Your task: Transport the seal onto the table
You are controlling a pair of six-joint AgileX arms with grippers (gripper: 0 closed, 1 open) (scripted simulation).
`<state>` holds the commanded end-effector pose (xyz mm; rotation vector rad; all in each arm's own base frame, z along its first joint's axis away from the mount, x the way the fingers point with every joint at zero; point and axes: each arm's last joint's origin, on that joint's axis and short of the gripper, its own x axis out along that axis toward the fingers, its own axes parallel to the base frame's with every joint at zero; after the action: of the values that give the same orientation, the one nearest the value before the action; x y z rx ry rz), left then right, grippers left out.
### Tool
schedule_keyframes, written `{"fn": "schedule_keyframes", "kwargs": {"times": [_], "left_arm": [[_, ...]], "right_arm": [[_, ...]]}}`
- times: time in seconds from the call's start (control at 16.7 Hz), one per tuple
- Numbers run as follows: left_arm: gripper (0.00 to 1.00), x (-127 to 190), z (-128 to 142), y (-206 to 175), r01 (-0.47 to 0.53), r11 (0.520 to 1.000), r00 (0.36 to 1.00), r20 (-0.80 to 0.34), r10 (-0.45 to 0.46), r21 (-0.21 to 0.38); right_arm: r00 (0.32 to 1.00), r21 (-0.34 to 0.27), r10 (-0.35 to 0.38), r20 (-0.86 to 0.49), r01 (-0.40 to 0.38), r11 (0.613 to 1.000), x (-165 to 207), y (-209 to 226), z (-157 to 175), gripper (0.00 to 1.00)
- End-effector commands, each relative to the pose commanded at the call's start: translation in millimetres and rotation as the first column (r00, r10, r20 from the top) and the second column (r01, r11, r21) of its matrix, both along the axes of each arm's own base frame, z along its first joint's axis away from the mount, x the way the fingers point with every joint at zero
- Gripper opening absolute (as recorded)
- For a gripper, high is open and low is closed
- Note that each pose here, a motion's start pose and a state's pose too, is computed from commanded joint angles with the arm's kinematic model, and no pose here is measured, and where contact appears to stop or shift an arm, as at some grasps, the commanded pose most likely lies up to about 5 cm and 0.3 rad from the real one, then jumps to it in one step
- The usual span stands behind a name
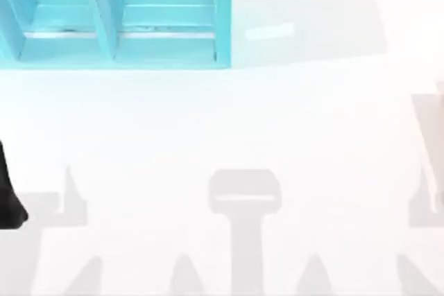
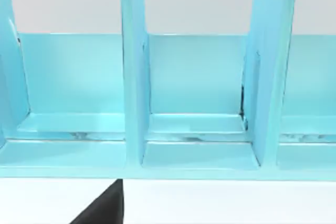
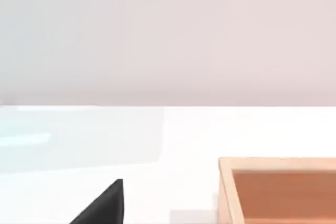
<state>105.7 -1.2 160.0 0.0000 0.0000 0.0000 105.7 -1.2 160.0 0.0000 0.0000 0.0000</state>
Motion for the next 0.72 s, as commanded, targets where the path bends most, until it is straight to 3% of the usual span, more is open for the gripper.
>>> {"fn": "schedule_keyframes", "kwargs": {"times": [0.36, 0.54, 0.72], "left_arm": [[1.00, 0.0, 0.0, 0.0, 0.000, 1.000, 1.000, 0.000, 0.000, 0.000], [1.00, 0.0, 0.0, 0.0, 0.000, 1.000, 1.000, 0.000, 0.000, 0.000], [1.00, 0.0, 0.0, 0.0, 0.000, 1.000, 1.000, 0.000, 0.000, 0.000]], "right_arm": [[0.995, -0.042, -0.047, -0.092, 0.043, 0.998, 1.3, -4.7, 15.4, 1.00], [0.961, -0.093, -0.109, -0.255, 0.088, 0.992, 7.8, -12.3, 42.3, 1.00], [0.863, -0.137, -0.167, -0.476, 0.115, 0.984, 28.5, -25.4, 74.3, 1.00]]}}
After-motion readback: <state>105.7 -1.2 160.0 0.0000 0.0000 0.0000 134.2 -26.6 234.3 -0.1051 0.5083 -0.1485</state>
